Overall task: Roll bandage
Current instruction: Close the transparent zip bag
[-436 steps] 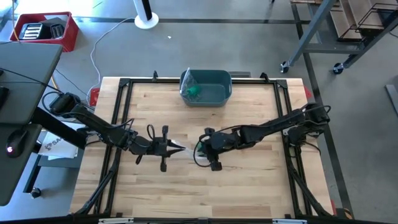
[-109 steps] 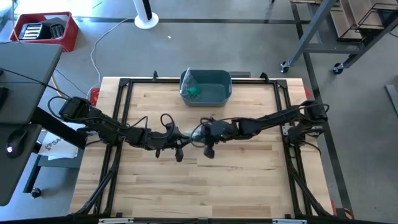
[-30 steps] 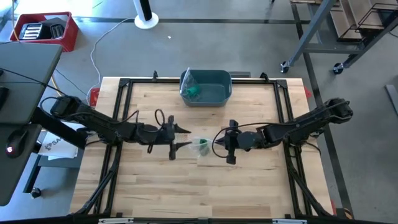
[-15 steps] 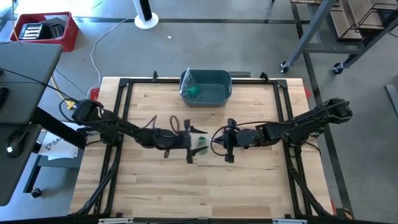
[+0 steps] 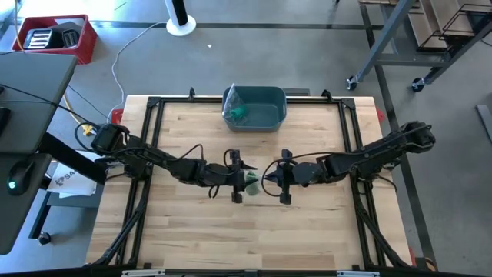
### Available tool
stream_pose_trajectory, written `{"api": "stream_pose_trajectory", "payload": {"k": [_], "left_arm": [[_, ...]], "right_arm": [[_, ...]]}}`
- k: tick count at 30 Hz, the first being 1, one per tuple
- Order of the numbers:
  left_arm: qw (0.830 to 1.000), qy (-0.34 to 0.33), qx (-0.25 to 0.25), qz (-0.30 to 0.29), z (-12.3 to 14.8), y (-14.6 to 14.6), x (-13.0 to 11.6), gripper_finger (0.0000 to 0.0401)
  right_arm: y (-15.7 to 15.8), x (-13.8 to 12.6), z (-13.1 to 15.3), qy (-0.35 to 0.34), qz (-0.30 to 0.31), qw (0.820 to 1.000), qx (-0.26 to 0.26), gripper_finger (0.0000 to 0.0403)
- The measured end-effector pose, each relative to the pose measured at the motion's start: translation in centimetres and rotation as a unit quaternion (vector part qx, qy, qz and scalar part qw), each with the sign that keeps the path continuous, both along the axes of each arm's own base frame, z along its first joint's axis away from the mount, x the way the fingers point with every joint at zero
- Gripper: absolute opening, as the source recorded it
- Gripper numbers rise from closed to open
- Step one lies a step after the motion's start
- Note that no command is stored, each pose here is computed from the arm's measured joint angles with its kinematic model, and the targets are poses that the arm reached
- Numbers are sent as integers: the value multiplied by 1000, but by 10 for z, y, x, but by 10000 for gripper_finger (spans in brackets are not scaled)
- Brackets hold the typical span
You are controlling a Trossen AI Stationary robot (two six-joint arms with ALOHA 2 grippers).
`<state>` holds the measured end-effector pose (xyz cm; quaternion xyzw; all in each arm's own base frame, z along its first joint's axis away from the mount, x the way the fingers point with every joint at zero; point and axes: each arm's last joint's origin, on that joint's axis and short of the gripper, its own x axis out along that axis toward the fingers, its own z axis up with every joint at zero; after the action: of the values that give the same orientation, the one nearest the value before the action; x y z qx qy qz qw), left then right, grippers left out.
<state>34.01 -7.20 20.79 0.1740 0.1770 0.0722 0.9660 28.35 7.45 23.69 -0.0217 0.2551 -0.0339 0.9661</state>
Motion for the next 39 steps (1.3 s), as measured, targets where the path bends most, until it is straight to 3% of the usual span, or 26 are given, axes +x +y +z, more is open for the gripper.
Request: {"api": "stream_pose_trajectory", "payload": {"k": [15, 18, 25, 29, 33, 39], "left_arm": [[1000, 12, -17, 3, 12, 0, -10, 6], [1000, 5, -14, -2, 15, 0, -11, 16], [997, -2, -70, -32, 14, 3, -8, 119], [996, -4, -82, -34, 14, 3, -7, 146], [996, -15, -83, -35, 16, 3, -7, 124], [996, -14, -77, -36, 16, 3, -7, 43]], "right_arm": [[-1, -1, -2, 12, -4, 1000, -2, 0], [0, -1, -1, 5, -4, 1000, 0, 0], [0, 1, 1, -7, 1, 1000, -4, 0], [0, 1, 1, -7, 1, 1000, -4, 0], [0, 1, 1, -7, 1, 1000, -3, 0], [0, 1, 1, -7, 1, 1000, -3, 0]]}}
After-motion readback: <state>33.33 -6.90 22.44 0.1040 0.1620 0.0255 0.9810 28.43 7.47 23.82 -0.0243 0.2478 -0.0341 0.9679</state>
